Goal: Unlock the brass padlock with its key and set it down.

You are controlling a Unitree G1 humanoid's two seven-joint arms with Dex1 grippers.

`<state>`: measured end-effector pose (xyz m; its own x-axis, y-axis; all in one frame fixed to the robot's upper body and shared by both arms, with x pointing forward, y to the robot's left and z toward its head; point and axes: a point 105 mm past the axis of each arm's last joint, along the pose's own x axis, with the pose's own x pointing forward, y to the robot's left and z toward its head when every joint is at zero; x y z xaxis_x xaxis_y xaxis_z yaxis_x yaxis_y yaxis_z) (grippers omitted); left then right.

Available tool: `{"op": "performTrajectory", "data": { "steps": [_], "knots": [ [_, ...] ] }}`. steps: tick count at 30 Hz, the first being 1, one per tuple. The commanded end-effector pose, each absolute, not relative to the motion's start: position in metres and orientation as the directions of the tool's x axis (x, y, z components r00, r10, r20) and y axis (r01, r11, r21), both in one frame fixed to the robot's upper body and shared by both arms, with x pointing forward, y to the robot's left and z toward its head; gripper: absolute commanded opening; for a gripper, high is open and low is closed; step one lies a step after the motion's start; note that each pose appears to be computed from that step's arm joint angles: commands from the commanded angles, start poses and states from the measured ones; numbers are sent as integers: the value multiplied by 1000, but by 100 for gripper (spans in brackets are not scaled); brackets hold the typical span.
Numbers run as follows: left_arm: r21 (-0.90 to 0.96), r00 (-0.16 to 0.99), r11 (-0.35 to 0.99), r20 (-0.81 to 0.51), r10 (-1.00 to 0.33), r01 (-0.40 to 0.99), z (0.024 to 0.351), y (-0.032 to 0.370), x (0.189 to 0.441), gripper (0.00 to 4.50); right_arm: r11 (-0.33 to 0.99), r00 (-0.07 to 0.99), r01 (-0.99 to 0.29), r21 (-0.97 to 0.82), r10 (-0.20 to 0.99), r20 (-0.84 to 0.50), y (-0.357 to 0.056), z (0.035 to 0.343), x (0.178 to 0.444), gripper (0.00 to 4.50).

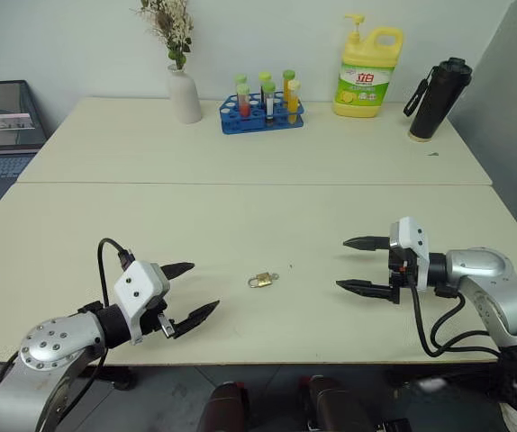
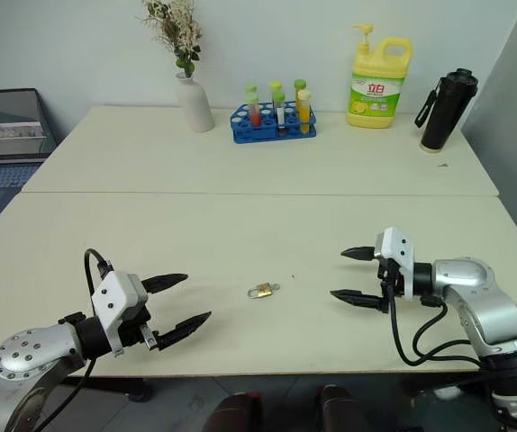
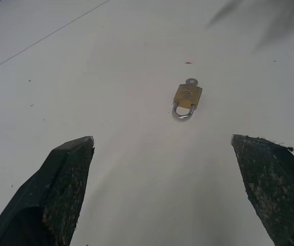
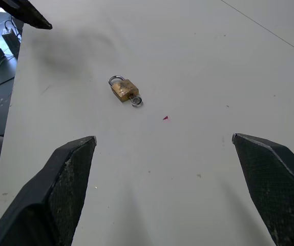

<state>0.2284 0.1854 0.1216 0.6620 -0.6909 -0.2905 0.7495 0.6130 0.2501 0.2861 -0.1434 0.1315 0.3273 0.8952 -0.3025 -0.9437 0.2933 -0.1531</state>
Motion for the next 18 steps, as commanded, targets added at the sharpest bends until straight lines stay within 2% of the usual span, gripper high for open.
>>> {"op": "performTrajectory", "data": {
  "steps": [1,7,14,18],
  "knots": [
    [285,652,590,-240,-719,755,134,177,226,450,272,314,-945,-180,906,-284,-143,135,283,446],
    [336,698,615,-267,-665,714,131,181,234,450,275,318,-945,-179,903,-290,-149,129,282,446],
    [318,684,611,-232,-691,725,137,176,237,450,267,308,-948,-173,907,-287,-147,129,279,446],
    [233,619,577,-197,-760,783,143,171,231,450,263,304,-949,-174,910,-282,-144,131,278,446]
  ]
}}
